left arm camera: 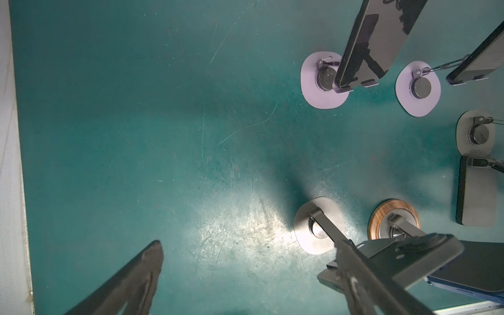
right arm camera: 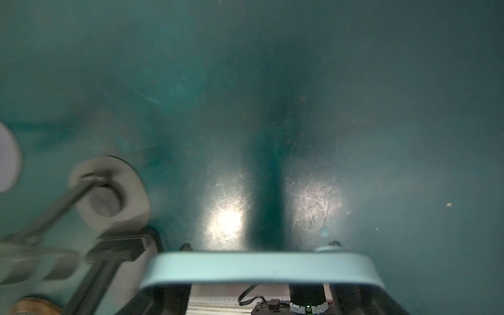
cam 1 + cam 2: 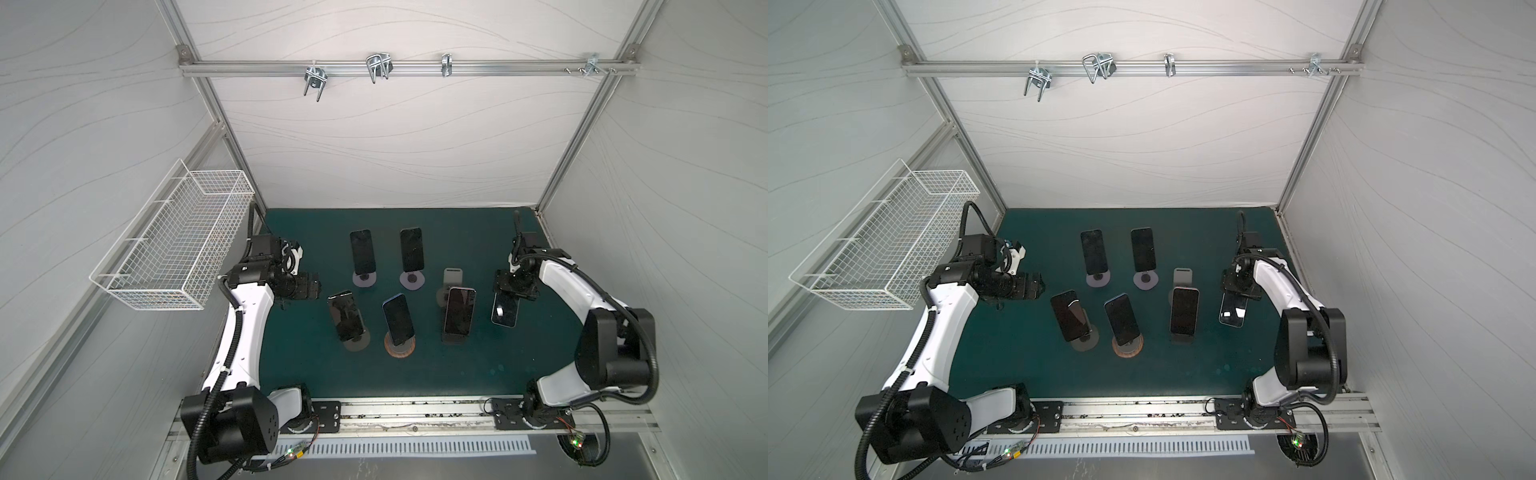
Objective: Remove the phone from the phone stand
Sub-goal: Place the phone to the middle-right of the table.
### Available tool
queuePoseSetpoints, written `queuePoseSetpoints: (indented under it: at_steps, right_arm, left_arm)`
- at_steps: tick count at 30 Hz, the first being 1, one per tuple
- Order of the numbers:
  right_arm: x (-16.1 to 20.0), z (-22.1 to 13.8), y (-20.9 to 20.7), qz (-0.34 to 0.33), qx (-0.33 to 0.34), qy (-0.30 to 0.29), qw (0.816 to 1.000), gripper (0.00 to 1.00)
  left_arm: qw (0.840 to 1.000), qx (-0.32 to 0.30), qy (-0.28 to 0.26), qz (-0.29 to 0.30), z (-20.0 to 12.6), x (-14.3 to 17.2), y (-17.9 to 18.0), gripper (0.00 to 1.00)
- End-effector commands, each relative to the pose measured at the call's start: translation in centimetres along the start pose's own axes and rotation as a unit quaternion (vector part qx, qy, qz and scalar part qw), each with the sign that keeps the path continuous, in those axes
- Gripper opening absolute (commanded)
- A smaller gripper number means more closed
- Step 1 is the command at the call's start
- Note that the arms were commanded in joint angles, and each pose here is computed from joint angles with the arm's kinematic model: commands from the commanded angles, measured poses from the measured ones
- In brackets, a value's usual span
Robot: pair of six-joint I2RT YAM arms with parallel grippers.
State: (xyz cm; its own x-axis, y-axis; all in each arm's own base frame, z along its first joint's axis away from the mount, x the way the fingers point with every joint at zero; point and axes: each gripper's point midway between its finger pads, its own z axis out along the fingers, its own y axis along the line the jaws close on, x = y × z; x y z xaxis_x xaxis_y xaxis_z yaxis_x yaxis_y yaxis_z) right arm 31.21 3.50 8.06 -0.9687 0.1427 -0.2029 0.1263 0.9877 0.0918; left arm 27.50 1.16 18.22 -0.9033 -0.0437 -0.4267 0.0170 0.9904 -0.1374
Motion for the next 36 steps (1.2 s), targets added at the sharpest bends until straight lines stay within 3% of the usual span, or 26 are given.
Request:
queuePoseSetpoints:
  at_steps: [1,9,21,31,36]
  right_arm:
    - [0.7,1.4,0.6,-0.022,-0.008,0.027,0.999,0.65]
    - [2.3,5.2,0.5,-0.037,0.024,0.084,0.996,0.66]
    - [3.3,7.0,0.5,-0.041,0.026,0.109,0.993,0.74]
    - [2.7,5.9,1.1,-0.056,0.024,0.086,0.994,0.83]
    - [0.8,1.7,1.4,-0.048,0.032,0.009,0.998,0.83]
  left_arm:
    - [1.0,0.008,-0.011,0.009,-0.9,-0.8,-0.4,1.0]
    - [1.0,0.014,-0.014,0.009,-1.0,-0.9,-0.7,1.0]
    - [1.0,0.015,-0.012,0.011,-0.8,-0.6,-0.7,1.0]
    - [1.0,0.015,-0.011,0.011,-0.8,-0.6,-0.7,1.0]
    - [1.0,0.015,-0.011,0.014,-0.9,-0.5,-0.7,1.0]
